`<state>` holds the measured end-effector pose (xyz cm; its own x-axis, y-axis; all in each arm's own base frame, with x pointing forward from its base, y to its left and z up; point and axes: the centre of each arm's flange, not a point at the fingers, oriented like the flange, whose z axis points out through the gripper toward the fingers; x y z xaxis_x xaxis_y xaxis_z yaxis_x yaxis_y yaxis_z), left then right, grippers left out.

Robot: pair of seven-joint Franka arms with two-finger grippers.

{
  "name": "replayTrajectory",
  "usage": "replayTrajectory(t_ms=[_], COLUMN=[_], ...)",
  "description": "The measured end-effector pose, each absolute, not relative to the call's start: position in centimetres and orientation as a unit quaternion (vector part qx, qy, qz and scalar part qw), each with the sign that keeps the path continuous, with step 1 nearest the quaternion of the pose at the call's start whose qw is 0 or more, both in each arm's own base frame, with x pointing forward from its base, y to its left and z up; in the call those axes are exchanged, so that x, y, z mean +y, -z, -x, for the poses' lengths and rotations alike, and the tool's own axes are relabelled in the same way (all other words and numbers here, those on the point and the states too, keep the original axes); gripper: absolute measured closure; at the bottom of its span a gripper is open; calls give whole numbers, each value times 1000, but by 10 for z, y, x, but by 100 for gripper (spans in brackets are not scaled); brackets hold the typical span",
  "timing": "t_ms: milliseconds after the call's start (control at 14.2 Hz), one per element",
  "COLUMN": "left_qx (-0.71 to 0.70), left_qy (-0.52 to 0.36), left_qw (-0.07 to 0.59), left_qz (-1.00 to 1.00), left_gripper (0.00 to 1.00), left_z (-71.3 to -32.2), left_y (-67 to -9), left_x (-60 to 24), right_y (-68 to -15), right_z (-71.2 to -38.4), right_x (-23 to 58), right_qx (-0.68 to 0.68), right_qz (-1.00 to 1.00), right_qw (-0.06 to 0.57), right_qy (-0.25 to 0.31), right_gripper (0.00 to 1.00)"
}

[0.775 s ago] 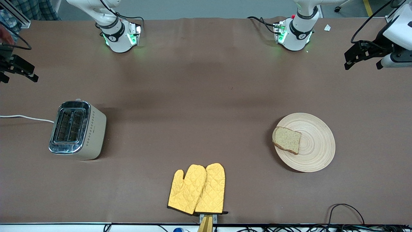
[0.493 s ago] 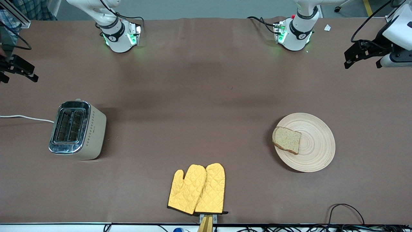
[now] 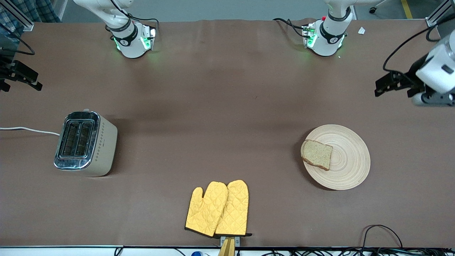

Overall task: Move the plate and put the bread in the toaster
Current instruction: 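Move the left gripper toward the rim of the wooden plate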

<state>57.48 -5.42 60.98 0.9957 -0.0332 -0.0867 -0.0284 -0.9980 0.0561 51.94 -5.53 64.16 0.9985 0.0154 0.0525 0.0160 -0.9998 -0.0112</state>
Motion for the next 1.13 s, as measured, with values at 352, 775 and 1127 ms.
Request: replayTrajectory(t_ms=[352, 775, 1127], left_qx=[15, -26, -11], left_qy=[56, 56, 61], left_qw=[79, 129, 205], left_qz=[-995, -990, -977], left_gripper=[0, 0, 0], left_z=[-612, -655, -664], left_y=[-560, -461, -364], left_x=[-14, 50, 112], right_y=[-642, -641, -641], right_z=[-519, -519, -519], right_x=[-55, -56, -56], right_qx=[-8, -8, -7], right_qz=[1000, 1000, 1000], right_qw=[6, 6, 6], right_qy=[26, 26, 26], right_gripper=[0, 0, 0])
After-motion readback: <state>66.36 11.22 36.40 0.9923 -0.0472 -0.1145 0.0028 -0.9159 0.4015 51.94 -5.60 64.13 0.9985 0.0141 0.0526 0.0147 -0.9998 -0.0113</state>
